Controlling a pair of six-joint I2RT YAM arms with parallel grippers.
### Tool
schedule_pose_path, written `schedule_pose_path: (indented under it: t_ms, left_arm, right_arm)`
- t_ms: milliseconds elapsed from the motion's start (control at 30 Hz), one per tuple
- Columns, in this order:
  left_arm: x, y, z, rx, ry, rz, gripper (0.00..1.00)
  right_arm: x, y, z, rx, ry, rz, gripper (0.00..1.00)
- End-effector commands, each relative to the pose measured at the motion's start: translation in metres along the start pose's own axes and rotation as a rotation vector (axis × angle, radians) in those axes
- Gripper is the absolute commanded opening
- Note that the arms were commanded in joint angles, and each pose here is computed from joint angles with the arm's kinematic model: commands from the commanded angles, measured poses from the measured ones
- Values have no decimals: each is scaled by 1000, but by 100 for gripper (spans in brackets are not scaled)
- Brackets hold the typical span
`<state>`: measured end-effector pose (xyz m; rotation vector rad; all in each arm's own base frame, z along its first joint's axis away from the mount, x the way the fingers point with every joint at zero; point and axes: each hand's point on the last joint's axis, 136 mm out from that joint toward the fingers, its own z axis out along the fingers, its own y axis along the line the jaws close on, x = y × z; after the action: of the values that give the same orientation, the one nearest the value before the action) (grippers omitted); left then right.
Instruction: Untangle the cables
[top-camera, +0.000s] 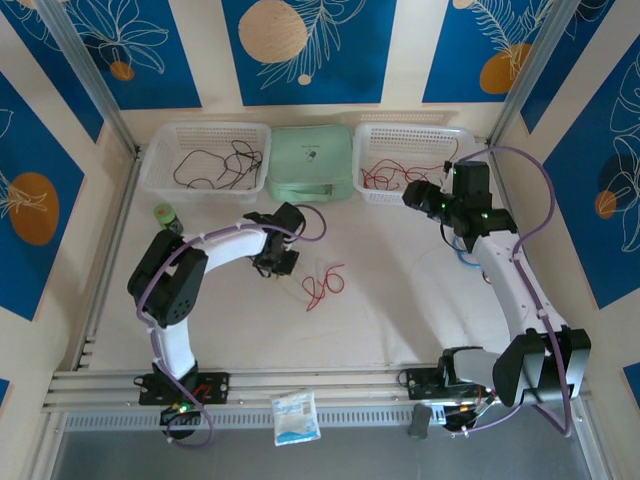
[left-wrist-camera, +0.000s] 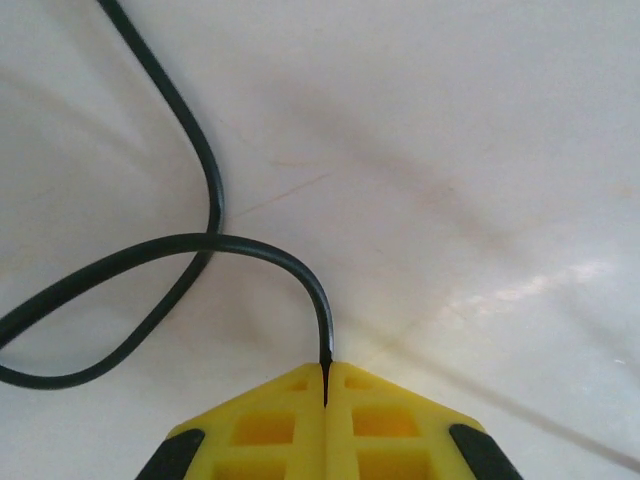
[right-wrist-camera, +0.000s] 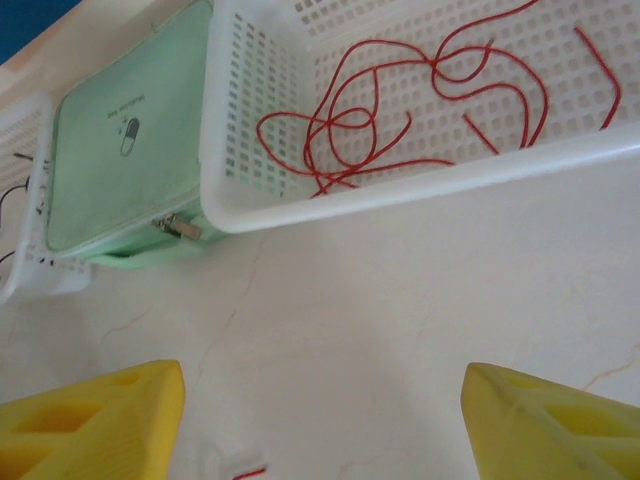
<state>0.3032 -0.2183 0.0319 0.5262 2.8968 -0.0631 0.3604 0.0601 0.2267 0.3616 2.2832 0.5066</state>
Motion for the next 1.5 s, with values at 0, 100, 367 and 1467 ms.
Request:
schedule_pose_path:
  t_ms: [0,100,367,1467]
  left_arm:
    - [-28,-23,-68,82,-120,27,0]
    - [-45,-36,-128,164,-226,33,0]
    - [-61,-41,-248,266,-420,31,0]
    - [-67,-49,-309,387,-588,-1,0]
  right_arm:
    - [20,18,-4,-107,51,-6,73]
    - [36,36,0,-207,77,-35,74]
    - [81,65,30,-423,293,302,72]
    - [123,189,20,-449,450,668,86]
